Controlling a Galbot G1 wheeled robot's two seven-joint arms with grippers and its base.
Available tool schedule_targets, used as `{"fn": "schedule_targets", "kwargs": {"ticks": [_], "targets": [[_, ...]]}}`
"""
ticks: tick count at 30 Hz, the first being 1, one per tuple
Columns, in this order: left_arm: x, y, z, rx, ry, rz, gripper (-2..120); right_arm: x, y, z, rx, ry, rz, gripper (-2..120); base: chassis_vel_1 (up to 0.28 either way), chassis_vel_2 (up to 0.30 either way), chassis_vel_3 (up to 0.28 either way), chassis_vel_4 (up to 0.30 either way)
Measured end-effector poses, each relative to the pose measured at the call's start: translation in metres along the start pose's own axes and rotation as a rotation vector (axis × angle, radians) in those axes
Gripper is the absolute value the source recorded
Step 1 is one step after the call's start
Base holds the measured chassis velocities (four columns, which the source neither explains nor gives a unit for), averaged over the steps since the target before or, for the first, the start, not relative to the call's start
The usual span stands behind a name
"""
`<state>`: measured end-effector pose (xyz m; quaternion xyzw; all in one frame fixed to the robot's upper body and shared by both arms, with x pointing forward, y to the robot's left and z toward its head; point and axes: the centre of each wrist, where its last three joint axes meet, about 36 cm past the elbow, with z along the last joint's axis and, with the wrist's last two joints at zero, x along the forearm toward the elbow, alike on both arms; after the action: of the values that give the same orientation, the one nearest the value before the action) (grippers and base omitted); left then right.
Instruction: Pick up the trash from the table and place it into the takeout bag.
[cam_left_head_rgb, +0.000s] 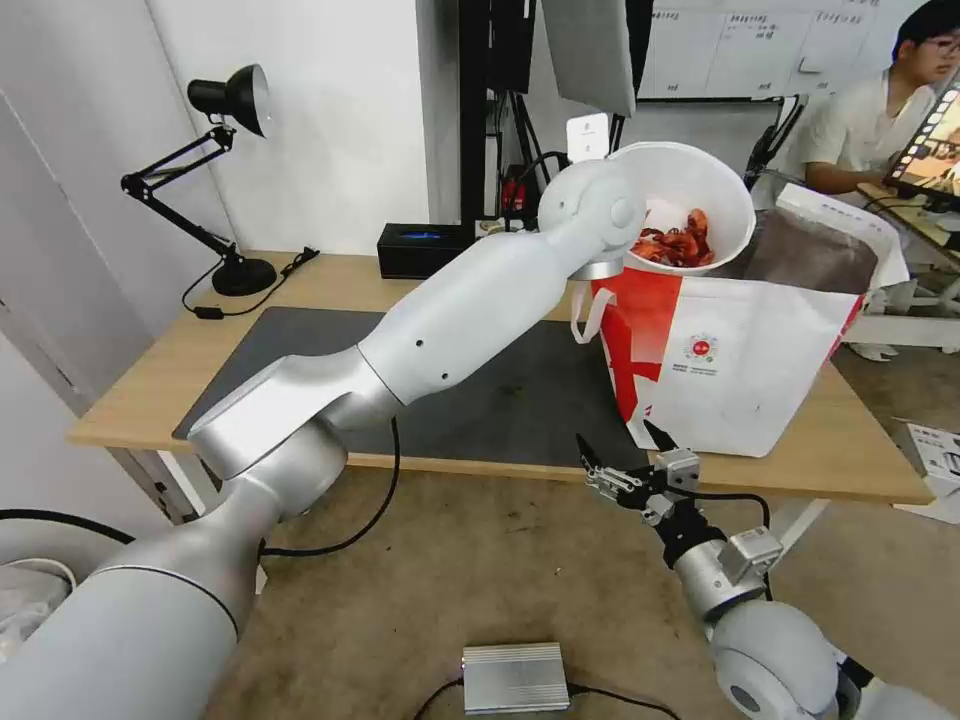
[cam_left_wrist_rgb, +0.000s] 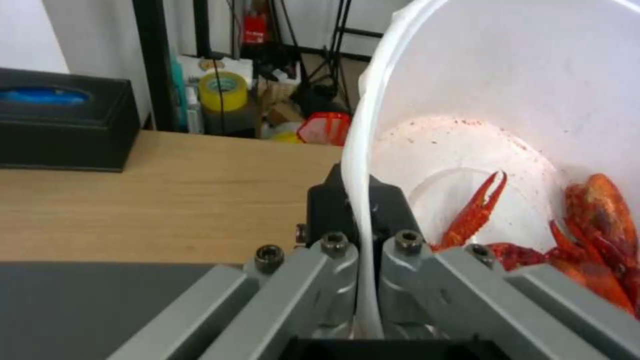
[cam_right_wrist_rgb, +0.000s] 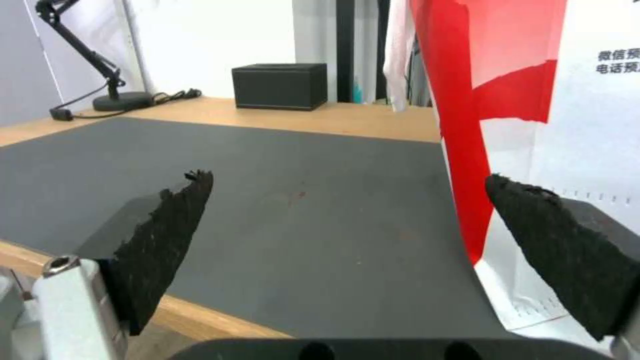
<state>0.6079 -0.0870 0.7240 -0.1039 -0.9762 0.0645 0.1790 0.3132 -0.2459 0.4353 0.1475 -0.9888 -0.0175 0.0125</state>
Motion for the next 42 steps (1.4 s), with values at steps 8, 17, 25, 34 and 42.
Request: {"fn": "schedule_targets", "kwargs": {"ticks": [8,17,25,34,42], "targets": [[0.004,-0.007,0.007,-0.077,-0.030,-0.010,0,0.000,0.000,0.000,0.000,0.000,0.000,100,0.000,0.000,0.000,0.000],[0.007,-0.008,-0.002,-0.085,-0.040,-0.007,0,0.000,0.000,0.000,0.000,0.000,0.000,100,0.000,0.000,0.000,0.000],[0.009,-0.004,-0.022,-0.060,-0.061,-0.015,0,0.000,0.000,0.000,0.000,0.000,0.000,100,0.000,0.000,0.000,0.000],[0.008,-0.006,-0.021,-0.107,-0.117,-0.021,0,0.000,0.000,0.000,0.000,0.000,0.000,100,0.000,0.000,0.000,0.000],[0.019,-0.023,-0.003,-0.230,-0.203,0.034,0,0.000,0.000,0.000,0.000,0.000,0.000,100,0.000,0.000,0.000,0.000]]}}
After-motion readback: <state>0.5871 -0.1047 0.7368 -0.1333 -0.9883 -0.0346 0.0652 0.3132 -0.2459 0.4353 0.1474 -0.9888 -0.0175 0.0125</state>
